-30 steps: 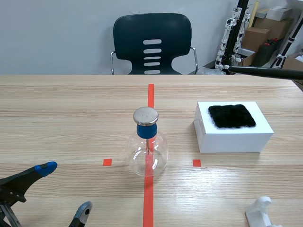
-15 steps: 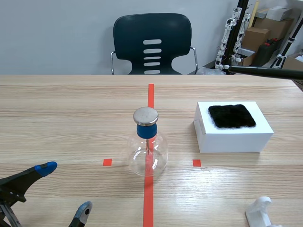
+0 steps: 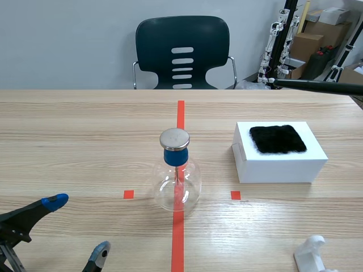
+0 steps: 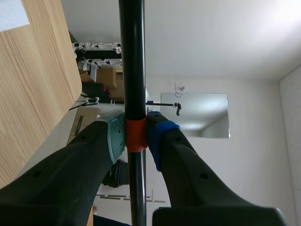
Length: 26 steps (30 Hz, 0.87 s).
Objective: Do the electroscope experiment. move the rod toward and away from the electroscope
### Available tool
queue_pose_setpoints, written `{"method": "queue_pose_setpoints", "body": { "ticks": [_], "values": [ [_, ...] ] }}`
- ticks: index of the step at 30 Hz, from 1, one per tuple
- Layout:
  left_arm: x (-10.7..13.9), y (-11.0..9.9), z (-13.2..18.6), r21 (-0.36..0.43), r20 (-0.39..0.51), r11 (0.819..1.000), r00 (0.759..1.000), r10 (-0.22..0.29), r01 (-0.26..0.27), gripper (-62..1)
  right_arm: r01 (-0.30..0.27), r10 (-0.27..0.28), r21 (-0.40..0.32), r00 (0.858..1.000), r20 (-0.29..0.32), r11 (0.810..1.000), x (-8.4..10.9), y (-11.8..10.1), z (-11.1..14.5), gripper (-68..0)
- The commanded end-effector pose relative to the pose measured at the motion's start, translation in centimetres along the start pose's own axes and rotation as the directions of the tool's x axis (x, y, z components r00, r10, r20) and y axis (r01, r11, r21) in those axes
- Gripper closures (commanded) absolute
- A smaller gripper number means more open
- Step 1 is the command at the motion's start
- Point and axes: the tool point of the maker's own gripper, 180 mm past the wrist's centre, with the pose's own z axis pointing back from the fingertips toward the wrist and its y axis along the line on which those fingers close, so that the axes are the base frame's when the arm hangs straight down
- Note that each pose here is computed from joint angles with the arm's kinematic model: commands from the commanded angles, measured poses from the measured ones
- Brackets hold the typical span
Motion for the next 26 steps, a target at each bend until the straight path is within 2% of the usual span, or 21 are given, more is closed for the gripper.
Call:
{"method": "queue_pose_setpoints", "body": {
  "ticks": [1, 26],
  "values": [
    [0.67, 0.12, -0.22, 0.002, 0.033, 1.0, 0.999, 0.0, 0.0, -62.3, -0.014, 0.014, -0.038, 1.0, 0.014, 0.999, 0.14, -1.12, -0.44, -3.3],
    [0.67, 0.12, -0.22, 0.002, 0.033, 1.0, 0.999, 0.0, 0.0, -62.3, -0.006, 0.006, -0.021, 1.0, 0.013, 1.0, 0.13, -0.81, -0.45, -3.3]
  ]
}}
